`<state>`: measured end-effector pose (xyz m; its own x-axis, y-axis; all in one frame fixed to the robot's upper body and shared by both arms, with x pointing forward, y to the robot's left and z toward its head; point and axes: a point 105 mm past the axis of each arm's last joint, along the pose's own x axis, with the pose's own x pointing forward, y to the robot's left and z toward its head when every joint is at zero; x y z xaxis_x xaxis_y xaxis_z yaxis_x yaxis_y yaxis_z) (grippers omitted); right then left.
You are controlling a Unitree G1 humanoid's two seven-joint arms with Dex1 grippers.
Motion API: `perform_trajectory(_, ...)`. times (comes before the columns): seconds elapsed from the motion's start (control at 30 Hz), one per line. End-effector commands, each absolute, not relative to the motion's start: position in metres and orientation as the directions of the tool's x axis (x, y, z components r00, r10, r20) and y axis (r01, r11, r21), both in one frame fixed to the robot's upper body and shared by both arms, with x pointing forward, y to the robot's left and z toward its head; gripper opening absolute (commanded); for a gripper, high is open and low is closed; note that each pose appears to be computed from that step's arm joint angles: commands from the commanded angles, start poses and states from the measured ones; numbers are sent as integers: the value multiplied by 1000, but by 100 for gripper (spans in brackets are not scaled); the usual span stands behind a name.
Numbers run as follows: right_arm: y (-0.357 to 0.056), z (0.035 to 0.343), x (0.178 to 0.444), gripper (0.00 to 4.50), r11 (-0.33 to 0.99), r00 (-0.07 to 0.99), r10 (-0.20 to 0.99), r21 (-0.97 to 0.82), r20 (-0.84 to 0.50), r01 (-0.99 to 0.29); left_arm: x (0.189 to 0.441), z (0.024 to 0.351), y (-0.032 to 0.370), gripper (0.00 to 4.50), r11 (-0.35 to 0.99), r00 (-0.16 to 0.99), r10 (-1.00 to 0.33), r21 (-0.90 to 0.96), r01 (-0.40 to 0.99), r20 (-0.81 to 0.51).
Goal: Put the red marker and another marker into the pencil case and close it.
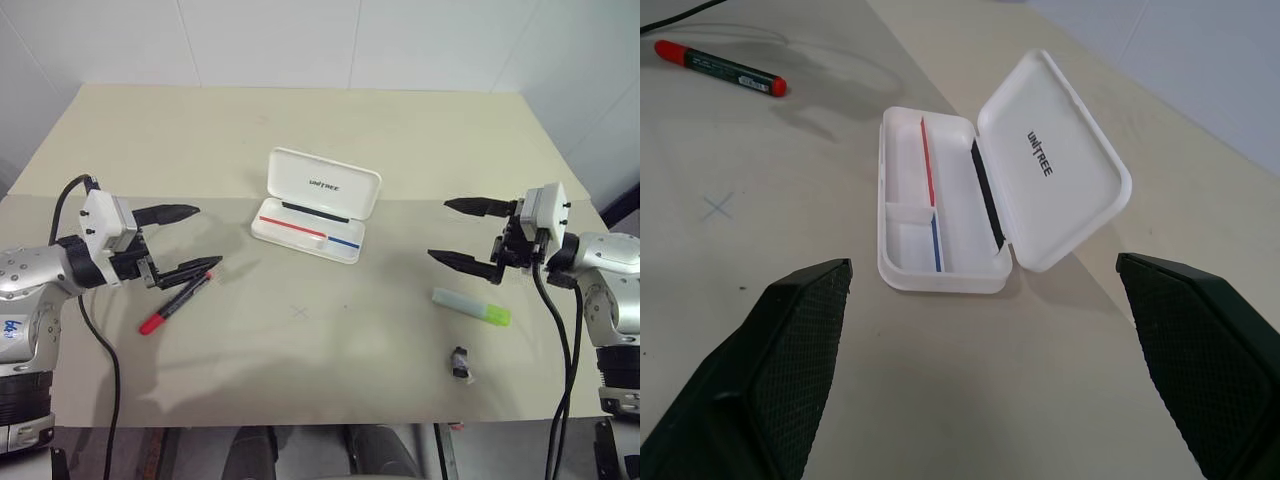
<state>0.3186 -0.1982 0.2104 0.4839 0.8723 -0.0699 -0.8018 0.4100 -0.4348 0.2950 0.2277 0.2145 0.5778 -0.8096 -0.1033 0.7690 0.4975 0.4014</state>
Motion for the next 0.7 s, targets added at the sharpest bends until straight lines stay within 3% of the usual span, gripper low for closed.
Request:
perform_trajectory(0.03, -190, 230, 320, 450, 397, 473, 880, -475, -46, -785, 296, 227, 224, 448, 474, 561, -824, 447, 759, -79)
perform_trajectory(0.17, -180, 225, 327, 450, 426, 512, 850, -411, -123, -806, 300, 224, 215, 448, 454, 532, -844, 437, 777, -69)
perform_trajectory(0.33, -147, 219, 326, 450, 364, 480, 835, -383, -269, -849, 298, 222, 208, 448, 402, 480, -873, 425, 811, -91)
perform_trajectory(0.5, -114, 206, 328, 450, 338, 446, 836, -342, -319, -877, 294, 224, 210, 448, 412, 487, -869, 417, 810, -87)
perform_trajectory(0.63, -95, 197, 329, 355, 319, 423, 845, -327, -326, -889, 292, 223, 215, 450, 424, 500, -861, 408, 808, -96)
perform_trajectory(0.7, -88, 193, 330, 285, 302, 406, 848, -319, -340, -898, 293, 224, 214, 450, 427, 502, -860, 406, 808, -94)
